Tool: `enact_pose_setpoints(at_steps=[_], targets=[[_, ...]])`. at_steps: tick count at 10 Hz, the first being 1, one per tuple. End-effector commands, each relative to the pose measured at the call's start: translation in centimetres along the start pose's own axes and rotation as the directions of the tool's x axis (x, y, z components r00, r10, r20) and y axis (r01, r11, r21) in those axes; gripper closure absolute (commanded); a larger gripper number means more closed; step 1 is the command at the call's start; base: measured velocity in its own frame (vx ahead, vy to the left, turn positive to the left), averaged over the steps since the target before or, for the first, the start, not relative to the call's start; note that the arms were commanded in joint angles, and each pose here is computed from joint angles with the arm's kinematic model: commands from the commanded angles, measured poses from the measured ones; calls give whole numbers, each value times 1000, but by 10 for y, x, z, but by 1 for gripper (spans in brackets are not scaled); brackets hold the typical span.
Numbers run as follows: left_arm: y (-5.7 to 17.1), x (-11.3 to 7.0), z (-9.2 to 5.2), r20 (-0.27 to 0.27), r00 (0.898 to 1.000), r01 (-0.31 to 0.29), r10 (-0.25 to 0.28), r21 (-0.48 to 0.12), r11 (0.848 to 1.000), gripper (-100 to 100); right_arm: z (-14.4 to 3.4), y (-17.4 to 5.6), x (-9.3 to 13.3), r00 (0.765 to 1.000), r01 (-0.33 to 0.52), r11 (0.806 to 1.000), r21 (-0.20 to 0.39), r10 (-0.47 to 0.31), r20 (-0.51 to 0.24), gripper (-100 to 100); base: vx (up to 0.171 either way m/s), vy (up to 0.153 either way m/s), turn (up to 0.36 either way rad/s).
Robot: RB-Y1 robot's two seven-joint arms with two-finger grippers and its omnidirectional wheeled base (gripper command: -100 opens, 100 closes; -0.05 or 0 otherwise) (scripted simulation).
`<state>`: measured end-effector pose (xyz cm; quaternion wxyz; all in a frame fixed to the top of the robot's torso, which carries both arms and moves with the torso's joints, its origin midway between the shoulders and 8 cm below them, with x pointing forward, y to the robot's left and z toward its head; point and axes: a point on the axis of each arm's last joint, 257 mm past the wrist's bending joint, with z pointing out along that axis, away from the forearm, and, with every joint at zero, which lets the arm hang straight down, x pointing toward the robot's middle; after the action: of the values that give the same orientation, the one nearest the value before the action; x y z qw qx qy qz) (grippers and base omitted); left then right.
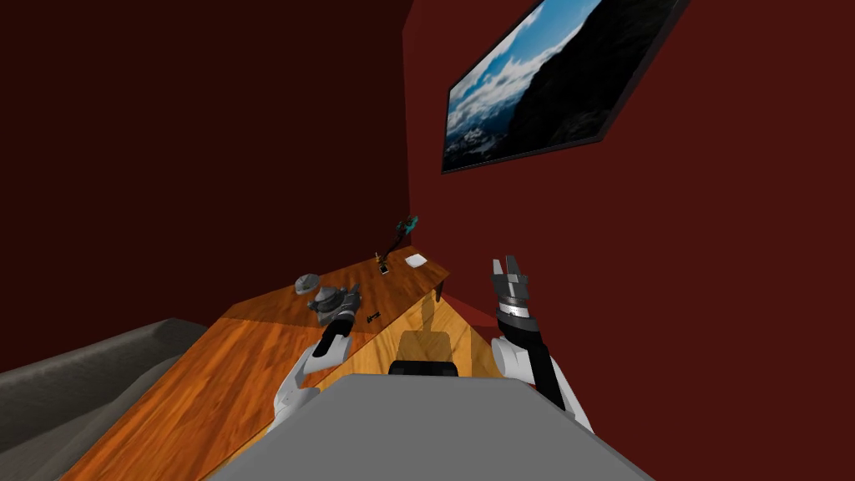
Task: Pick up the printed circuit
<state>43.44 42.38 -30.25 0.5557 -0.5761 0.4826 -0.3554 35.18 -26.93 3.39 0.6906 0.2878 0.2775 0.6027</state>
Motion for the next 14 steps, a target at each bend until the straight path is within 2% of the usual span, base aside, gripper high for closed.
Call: enact_pose_setpoints(at_steps=[1, 4, 5, 6, 8, 9, 11, 12, 13, 14], targets=[[26, -10, 4, 20, 999, 27, -26, -74, 997, -100, 0, 0, 0, 1000, 0, 1000, 0, 0, 0, 0, 77, -27, -17], [58, -16, 3, 38, 998, 48, -43, -150, 987, -100, 0, 0, 0, 1000, 0, 1000, 0, 0, 0, 0, 46, -19, -8], [75, -21, 4, 54, 997, 69, -59, -197, 978, -100, 0, 0, 0, 1000, 0, 1000, 0, 0, 0, 0, 47, -15, -15], [80, -21, 3, 55, 997, 69, -59, -207, 976, -100, 0, 0, 0, 1000, 0, 1000, 0, 0, 0, 0, 44, -11, -5], [102, -26, 1, 74, 994, 92, -75, -263, 961, -100, 0, 0, 0, 1000, 0, 1000, 0, 0, 0, 0, 50, -14, -11], [102, -26, 1, 74, 994, 92, -75, -263, 961, -100, 0, 0, 0, 1000, 0, 1000, 0, 0, 0, 0, 16, -10, 4], [140, -35, -3, 113, 988, 139, -105, -359, 923, -100, 0, 0, 0, 1000, 0, 1000, 0, 0, 0, 0, 50, -20, -19], [144, -36, -5, 115, 988, 140, -104, -367, 920, -100, 0, 0, 0, 1000, 0, 1000, 0, 0, 0, 0, 54, -14, 0], [157, -39, -6, 134, 984, 163, -118, -402, 901, -100, 0, 0, 0, 1000, 0, 1000, 0, 0, 0, 0, 55, -23, -12], [164, -39, -10, 137, 984, 164, -117, -416, 894, -100, 0, 0, 0, 1000, 0, 1000, 0, 0, 0, 0, 41, -18, -8]])
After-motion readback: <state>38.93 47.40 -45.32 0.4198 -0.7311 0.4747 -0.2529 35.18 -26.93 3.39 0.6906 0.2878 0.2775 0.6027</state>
